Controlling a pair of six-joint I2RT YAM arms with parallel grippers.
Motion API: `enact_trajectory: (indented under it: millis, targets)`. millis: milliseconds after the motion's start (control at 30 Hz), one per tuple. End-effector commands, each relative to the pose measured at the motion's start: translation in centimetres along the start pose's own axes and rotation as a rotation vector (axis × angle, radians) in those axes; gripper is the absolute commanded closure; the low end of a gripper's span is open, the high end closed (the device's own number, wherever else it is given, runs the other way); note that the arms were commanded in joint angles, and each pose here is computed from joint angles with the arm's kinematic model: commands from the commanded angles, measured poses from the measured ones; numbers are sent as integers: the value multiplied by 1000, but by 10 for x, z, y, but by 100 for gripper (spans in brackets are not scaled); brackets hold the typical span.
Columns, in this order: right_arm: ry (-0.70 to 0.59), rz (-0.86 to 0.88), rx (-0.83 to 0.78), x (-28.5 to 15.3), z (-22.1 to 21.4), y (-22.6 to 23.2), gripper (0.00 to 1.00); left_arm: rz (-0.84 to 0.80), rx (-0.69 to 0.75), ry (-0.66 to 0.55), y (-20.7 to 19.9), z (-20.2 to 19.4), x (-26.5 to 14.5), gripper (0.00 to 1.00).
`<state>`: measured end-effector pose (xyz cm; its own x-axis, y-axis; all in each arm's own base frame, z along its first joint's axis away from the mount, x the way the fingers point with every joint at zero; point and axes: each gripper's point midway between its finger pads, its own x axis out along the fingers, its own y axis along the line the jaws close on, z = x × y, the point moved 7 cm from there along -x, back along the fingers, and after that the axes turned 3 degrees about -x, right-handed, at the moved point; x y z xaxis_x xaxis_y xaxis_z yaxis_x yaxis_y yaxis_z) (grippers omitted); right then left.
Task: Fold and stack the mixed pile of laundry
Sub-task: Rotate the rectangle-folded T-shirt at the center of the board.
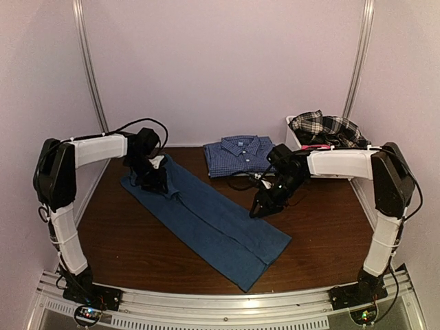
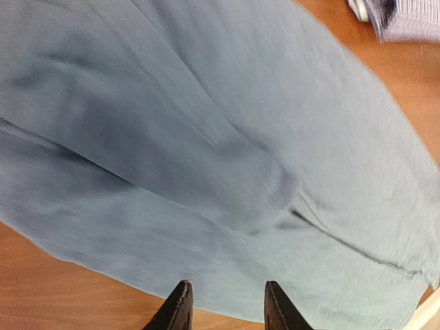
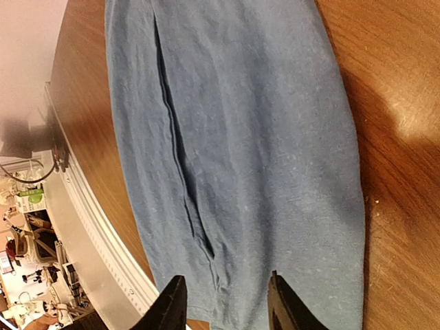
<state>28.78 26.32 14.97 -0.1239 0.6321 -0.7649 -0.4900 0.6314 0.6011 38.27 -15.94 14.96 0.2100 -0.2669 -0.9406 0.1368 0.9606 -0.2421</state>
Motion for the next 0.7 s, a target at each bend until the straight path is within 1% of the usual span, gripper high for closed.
enact_trajectory:
  millis: [0,100,200,333,400,533,600,667]
  targets:
    - [92,-48,6,27,-15,-17,62,-61,-31,10,-10,-12,29,63]
    - [125,-49,14,40,-22,-23,65,-45,-50,16,-7,-10,42,63]
    - [179,-40,15,57,-31,-23,67,33,-57,41,5,-3,53,64]
    - [234,9,4,84,-42,-5,68,100,-72,69,29,14,72,65]
    - [237,57,-1,94,-39,10,68,114,-86,67,42,28,74,65]
    - [238,152,-12,121,-19,42,68,132,-99,62,69,59,87,65]
    - [231,208,-55,133,1,65,67,119,-88,43,77,79,89,65]
    - [212,272,-117,140,26,94,66,75,-57,6,76,100,87,65]
